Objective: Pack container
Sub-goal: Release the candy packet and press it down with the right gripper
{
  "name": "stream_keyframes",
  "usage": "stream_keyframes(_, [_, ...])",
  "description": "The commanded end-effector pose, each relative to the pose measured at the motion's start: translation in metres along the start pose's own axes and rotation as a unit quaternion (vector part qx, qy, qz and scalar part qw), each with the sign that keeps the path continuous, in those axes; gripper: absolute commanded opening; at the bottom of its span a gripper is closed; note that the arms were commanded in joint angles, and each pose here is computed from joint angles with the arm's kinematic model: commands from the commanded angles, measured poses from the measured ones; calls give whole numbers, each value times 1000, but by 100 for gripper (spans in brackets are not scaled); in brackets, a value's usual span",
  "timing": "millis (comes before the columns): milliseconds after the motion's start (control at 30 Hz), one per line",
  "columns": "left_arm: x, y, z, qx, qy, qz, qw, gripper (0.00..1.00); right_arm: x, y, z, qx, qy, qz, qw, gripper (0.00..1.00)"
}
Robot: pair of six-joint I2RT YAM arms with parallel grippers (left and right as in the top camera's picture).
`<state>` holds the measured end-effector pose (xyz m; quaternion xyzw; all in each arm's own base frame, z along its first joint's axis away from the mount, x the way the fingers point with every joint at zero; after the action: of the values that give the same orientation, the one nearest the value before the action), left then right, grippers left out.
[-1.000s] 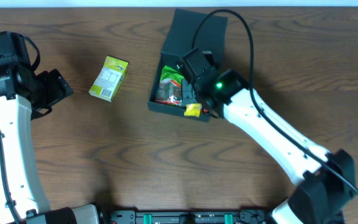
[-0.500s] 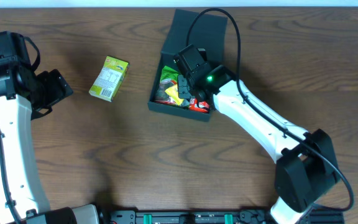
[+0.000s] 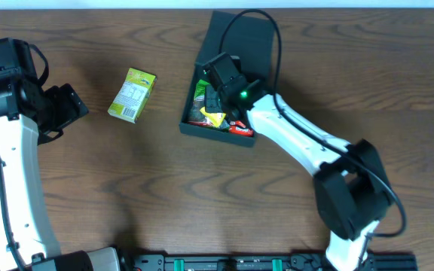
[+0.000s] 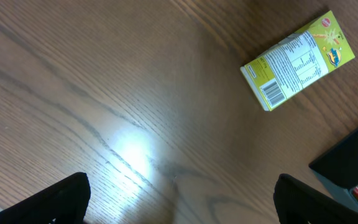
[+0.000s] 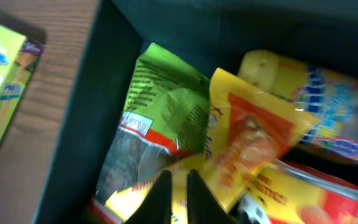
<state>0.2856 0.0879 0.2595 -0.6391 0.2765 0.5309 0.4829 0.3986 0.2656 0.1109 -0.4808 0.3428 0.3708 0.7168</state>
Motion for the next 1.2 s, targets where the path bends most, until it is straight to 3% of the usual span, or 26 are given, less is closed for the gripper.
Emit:
stream_keyframes(0, [0,2,1,-4,-1,3,1000,95,16,3,-4,22,12,10,1000,3])
stream_keyframes(367, [0,2,1,-4,-1,3,1000,95,13,26,-25,14,63,61,996,1])
stream_keyframes(700, [0,2,1,-4,-1,3,1000,95,-13,15,-17,29,47,50,997,1])
stream_keyframes(1033, [0,2,1,-4,-1,3,1000,95,-80,-8,37,-10,-42,31,999,1])
stream_keyframes(1167, [0,2,1,-4,-1,3,1000,95,-102,-11,38,-22,-14,20,999,1])
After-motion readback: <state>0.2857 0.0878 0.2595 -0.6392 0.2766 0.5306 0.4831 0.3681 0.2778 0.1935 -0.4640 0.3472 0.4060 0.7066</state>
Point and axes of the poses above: each gripper's point midway between its finger pads, its own x axis out along the fingers, its own z axis along the line the jaws close on, y = z × x, the point moved 3 cm from there along -x, back along the fingers, and after that the axes turned 12 degrees about x, right-handed, at the moved point
